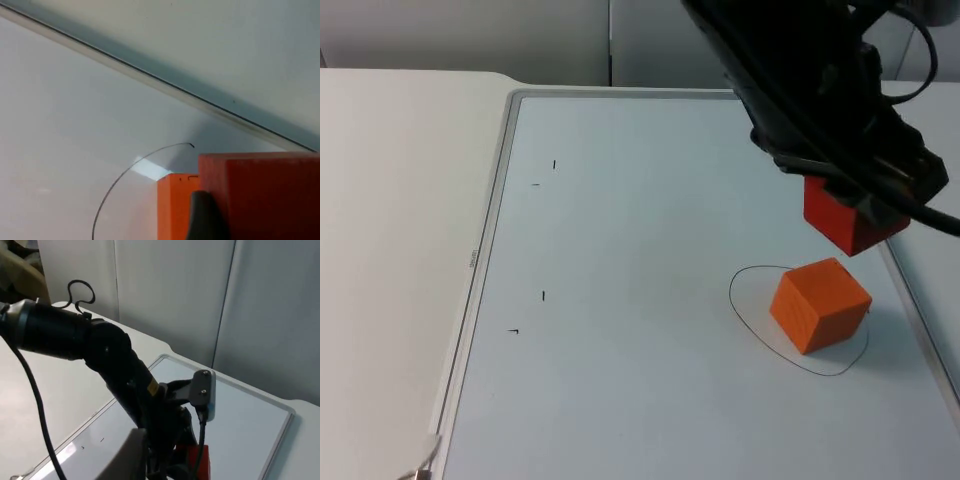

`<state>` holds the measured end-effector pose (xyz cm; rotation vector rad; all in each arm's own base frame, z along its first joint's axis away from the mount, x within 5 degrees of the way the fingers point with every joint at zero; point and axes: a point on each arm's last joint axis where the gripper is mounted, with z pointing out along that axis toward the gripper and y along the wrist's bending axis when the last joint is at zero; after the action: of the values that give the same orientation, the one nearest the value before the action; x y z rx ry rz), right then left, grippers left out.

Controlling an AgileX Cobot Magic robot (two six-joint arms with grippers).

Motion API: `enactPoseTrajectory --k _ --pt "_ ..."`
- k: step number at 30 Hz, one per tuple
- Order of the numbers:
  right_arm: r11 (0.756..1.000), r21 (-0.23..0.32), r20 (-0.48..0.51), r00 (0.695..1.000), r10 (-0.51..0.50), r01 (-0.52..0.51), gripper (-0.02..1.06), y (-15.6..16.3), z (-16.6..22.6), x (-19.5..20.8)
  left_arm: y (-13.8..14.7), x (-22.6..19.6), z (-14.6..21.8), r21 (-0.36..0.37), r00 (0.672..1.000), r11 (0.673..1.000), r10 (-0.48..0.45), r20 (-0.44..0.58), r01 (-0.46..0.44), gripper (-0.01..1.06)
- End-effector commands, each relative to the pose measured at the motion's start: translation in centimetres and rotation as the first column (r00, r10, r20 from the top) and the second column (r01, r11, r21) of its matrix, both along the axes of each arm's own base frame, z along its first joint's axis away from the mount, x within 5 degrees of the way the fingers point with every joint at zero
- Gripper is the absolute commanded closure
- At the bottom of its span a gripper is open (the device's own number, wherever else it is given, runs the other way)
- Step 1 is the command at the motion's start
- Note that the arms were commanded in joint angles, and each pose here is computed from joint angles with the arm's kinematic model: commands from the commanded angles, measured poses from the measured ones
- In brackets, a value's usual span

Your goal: Pick up one cube with the left hand and another cube with the right hand. First place the cube in the right hand at the target position, then stack the cube in the left hand on top.

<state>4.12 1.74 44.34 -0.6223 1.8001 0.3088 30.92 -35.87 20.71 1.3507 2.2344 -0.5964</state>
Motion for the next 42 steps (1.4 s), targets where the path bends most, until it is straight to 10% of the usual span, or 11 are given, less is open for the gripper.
enactPoseTrajectory --k 1,12,42 --pt "1.000 -0.004 0.006 1.000 0.000 0.000 0.00 -0.1 0.0 -0.1 -0.8 -0.2 0.0 0.000 1.000 1.000 -0.009 -0.004 0.009 0.80" --pt "1.000 -0.015 0.017 1.000 -0.012 0.013 0.00 -0.2 0.1 0.0 -1.0 0.3 -2.4 0.143 1.000 0.990 -0.004 0.004 0.003 0.80" --pt "1.000 -0.017 0.015 1.000 -0.013 0.013 0.00 -0.2 0.1 0.0 -2.1 -0.2 -4.2 0.150 1.000 0.989 -0.022 0.016 0.019 0.80"
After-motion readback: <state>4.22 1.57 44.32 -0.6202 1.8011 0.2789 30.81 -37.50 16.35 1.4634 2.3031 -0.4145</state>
